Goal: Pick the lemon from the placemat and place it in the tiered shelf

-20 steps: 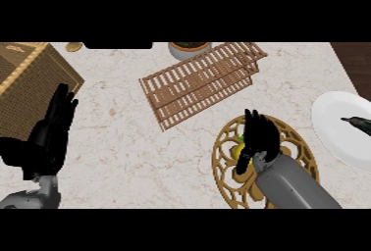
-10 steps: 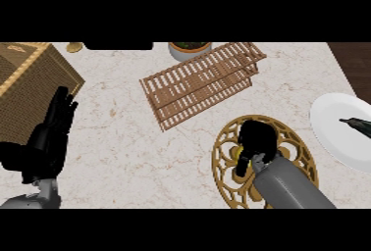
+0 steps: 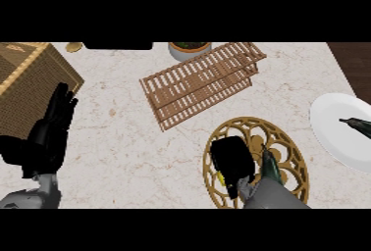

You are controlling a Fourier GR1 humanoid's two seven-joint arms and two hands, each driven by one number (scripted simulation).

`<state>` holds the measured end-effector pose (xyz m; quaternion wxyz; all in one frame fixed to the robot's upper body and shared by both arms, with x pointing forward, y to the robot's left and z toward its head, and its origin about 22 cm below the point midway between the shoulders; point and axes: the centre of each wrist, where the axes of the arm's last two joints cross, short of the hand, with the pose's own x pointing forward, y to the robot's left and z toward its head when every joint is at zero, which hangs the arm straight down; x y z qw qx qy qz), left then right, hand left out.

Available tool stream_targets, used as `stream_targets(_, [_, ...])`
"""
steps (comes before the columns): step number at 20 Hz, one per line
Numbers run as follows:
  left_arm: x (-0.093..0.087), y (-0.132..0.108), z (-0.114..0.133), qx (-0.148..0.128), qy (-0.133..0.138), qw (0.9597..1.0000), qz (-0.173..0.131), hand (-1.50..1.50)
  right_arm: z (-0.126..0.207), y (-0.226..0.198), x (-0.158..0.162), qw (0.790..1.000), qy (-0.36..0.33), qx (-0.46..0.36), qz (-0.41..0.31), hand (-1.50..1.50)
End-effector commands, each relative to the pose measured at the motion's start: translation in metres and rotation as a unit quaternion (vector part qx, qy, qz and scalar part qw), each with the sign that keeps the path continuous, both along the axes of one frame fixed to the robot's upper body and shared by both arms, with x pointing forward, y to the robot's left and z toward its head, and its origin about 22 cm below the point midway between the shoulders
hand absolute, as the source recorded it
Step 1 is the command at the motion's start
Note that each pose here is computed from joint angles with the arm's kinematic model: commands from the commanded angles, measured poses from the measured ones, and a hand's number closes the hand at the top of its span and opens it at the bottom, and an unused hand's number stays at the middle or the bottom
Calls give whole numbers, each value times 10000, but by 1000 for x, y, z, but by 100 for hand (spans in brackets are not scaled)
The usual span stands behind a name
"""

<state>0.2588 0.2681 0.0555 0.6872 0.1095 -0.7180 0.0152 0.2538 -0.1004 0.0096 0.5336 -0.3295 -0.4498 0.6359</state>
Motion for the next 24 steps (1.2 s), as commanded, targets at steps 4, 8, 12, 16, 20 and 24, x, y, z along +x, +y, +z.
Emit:
stream_targets(4, [2, -8, -8, -16, 55, 10000, 10, 0, 30, 23, -40, 9865, 205, 1346, 911, 150])
stream_targets(8, [4, 15, 1, -59, 12, 9999, 118, 0, 69, 18, -69, 9753, -225, 1992, 932, 150])
stream_targets(12, [-2, 5, 2, -50, 22, 9999, 154, 0, 114, 14, -62, 9411, -545, 3312, 404, 150])
stream_targets(16, [3, 4, 11, 49, 22, 9999, 162, 0, 162, -8, -72, 9282, -1170, 3527, -172, 150])
stream_targets(20, [-11, -6, -3, 6, 27, 10000, -6, 0, 204, -32, -71, 9196, -1690, 3508, -525, 150])
stream_targets(24, [-12, 7, 6, -9, 45, 10000, 55, 0, 210, -34, -37, 9236, -1817, 3309, -667, 150])
